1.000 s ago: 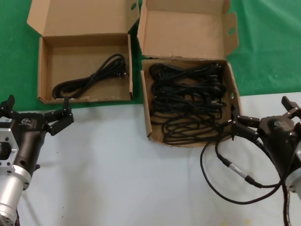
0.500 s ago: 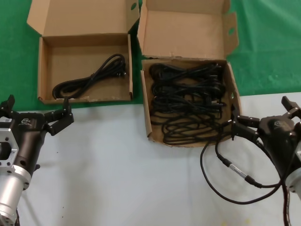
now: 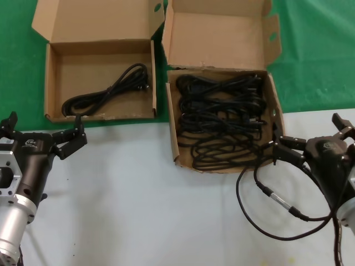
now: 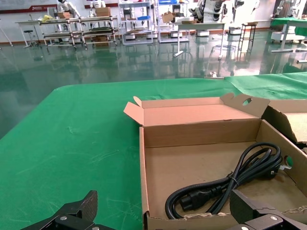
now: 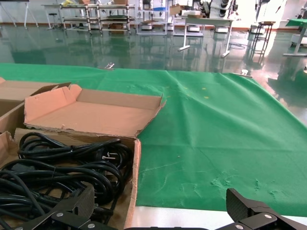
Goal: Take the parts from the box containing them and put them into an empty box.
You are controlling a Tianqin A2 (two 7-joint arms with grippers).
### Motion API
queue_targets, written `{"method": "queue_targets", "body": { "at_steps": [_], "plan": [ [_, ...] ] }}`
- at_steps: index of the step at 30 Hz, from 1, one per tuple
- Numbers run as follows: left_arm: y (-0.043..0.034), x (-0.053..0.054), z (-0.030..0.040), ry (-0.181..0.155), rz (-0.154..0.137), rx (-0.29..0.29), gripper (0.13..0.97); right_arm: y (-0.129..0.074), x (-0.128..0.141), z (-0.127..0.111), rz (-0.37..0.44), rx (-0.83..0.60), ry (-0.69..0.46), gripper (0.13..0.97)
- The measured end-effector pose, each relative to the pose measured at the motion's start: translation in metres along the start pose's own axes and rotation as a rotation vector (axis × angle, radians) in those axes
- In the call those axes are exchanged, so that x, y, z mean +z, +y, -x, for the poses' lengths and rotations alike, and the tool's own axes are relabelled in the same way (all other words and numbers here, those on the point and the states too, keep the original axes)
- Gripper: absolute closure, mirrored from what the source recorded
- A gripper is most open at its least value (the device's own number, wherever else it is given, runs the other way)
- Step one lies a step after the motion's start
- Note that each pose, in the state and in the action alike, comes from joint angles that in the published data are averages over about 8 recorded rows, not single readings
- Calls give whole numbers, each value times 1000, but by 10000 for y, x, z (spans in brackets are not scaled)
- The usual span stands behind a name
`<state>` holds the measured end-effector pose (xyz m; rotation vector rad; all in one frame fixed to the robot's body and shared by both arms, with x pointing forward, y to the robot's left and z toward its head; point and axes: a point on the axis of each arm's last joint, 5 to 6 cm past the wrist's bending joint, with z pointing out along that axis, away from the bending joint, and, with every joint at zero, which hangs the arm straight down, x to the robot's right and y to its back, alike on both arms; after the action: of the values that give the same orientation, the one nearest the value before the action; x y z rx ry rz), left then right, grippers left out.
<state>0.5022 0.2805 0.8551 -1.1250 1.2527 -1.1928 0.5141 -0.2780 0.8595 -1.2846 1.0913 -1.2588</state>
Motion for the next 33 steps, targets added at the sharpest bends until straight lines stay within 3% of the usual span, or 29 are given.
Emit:
{"method": "queue_targets", "body": {
  "at_steps": [33],
  "plan": [
    [0, 0, 0, 0, 0, 0, 132, 0, 0, 0, 0, 0, 0, 130]
  ]
}}
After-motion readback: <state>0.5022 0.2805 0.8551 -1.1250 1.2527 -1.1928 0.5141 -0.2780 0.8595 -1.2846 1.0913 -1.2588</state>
